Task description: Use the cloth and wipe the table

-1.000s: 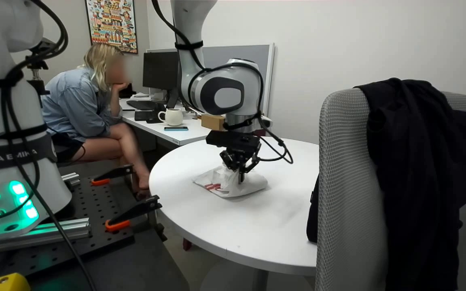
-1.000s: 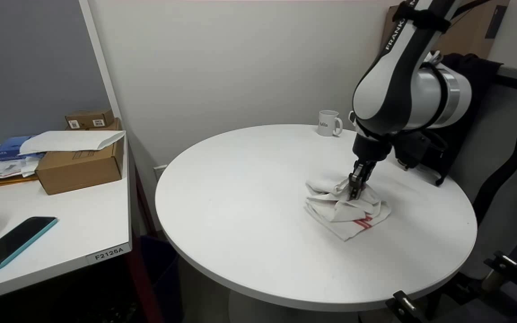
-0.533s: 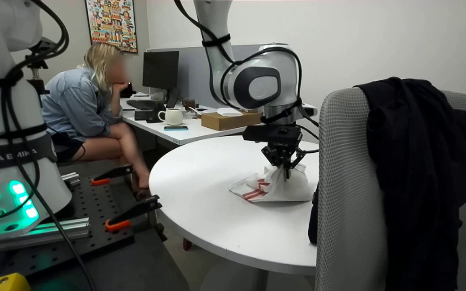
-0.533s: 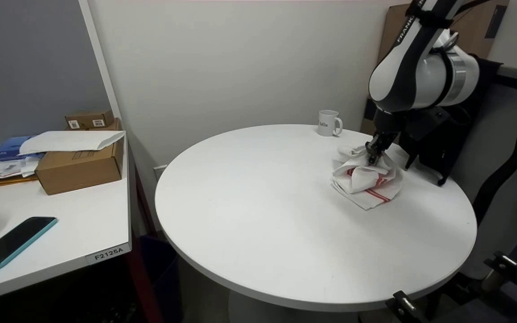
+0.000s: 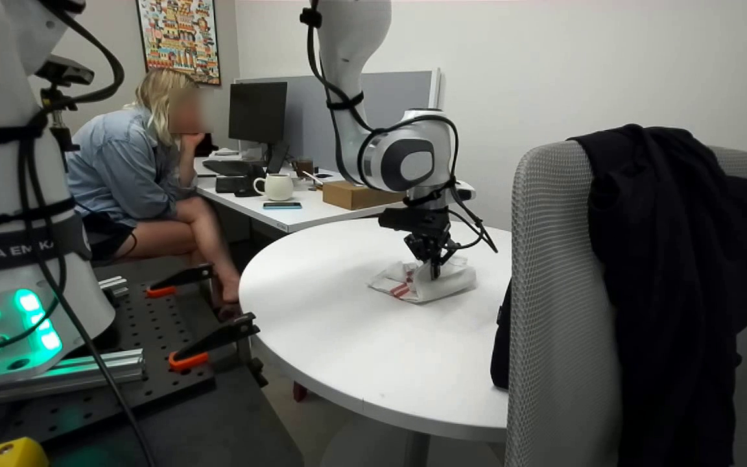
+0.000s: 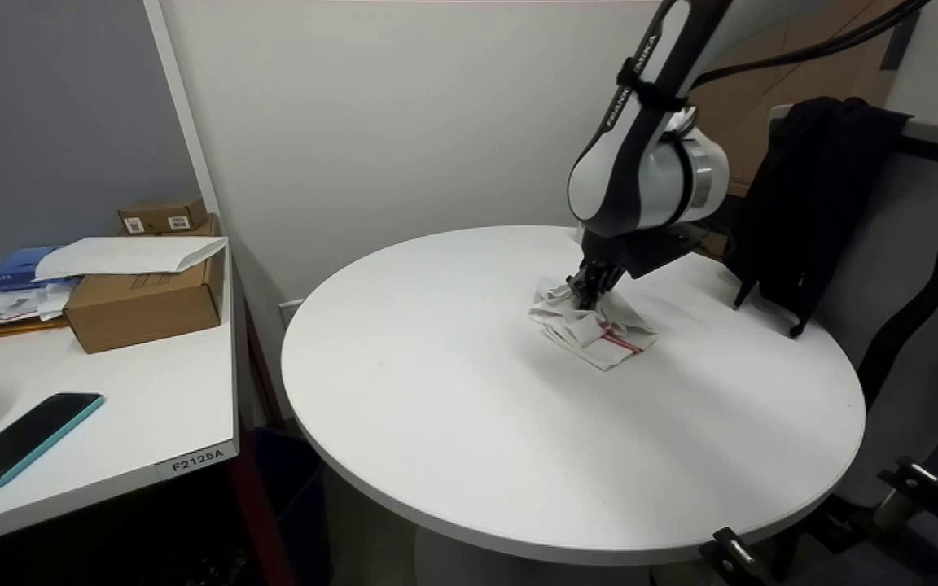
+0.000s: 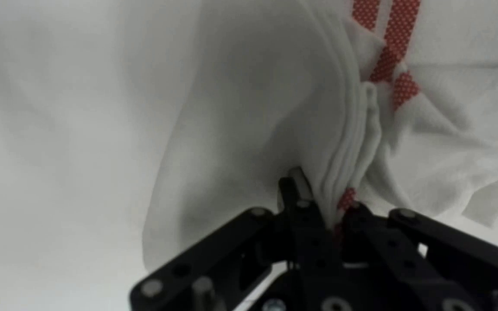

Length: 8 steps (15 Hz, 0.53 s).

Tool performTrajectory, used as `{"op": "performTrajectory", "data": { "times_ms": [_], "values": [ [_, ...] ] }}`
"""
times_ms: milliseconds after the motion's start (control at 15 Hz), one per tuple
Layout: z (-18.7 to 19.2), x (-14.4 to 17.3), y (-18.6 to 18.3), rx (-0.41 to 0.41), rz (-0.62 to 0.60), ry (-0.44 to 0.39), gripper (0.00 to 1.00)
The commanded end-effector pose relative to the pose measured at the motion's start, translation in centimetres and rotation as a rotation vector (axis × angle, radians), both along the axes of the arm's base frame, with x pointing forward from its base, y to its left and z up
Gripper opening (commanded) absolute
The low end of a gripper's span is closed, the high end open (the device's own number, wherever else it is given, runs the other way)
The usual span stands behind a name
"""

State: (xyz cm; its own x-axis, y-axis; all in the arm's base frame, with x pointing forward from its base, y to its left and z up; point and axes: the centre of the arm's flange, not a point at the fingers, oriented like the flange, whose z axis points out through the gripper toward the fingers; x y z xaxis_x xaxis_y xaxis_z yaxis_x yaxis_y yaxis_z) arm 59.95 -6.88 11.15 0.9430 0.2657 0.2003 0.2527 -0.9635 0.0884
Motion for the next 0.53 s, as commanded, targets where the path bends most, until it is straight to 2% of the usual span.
{"op": "performTrajectory", "data": {
  "times_ms": [0,200,467],
  "values": [
    [-0.1,2.7,5.1,0.084,-0.013,-0.012,0.02],
    [3.1,3.5,9.9,0.197,0.015,-0.068,0.02],
    [5.8,5.2,15.4,0.269,0.077,-0.11,0.02]
  ]
}}
